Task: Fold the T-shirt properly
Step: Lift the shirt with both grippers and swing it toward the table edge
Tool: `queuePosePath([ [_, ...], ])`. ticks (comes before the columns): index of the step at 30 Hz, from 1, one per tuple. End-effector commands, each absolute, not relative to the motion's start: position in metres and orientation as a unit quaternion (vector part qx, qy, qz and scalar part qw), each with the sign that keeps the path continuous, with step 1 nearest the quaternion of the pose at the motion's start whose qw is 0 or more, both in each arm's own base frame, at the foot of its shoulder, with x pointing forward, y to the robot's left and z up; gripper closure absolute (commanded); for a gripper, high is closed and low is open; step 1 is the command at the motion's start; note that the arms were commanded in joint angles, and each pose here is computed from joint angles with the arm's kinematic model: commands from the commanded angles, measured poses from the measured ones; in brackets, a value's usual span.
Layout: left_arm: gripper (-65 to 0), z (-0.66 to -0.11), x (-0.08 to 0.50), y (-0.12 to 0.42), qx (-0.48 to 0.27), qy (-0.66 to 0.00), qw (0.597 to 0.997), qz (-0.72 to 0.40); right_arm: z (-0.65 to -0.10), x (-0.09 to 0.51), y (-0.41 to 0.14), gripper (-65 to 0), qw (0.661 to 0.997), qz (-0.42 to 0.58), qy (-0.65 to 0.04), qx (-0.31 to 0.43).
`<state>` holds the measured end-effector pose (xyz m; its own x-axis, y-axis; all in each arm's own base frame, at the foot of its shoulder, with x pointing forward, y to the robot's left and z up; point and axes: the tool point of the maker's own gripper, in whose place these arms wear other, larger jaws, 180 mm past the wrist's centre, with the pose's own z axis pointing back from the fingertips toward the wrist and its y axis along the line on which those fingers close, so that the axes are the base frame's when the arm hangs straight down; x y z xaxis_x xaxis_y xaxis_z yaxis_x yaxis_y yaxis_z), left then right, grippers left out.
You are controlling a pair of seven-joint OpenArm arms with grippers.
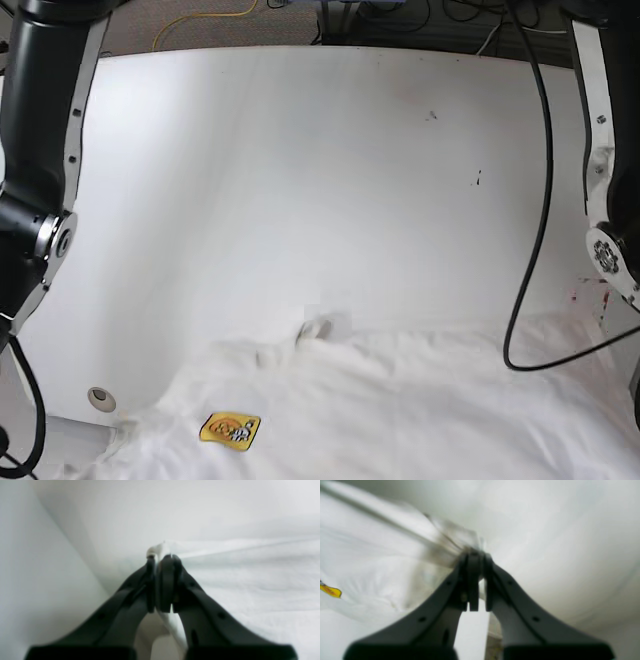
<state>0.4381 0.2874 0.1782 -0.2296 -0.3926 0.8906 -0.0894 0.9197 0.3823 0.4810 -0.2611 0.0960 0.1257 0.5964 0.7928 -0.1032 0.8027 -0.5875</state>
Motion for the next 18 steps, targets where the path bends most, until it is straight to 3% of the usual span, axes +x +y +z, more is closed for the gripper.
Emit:
queuePosePath([
  [1, 0.0, 0.209, 0.428, 0.289, 0.150, -0.797, 0.574, -0.116, 0.132, 0.469, -0.257, 0.0, 0.693, 0.250, -0.634, -0.232],
  [6, 0.0, 0.204, 0.433, 0.281, 0.150, -0.792, 0.578, -0.127, 0.140, 0.455, -0.259, 0.0, 0.681, 0.251, -0.636, -0.262],
  [18, 0.0, 0.126, 0.446, 0.258, 0.154, -0.754, 0.619, -0.160, 0.060, 0.439, -0.276, 0.0, 0.715, 0.252, -0.591, -0.276],
])
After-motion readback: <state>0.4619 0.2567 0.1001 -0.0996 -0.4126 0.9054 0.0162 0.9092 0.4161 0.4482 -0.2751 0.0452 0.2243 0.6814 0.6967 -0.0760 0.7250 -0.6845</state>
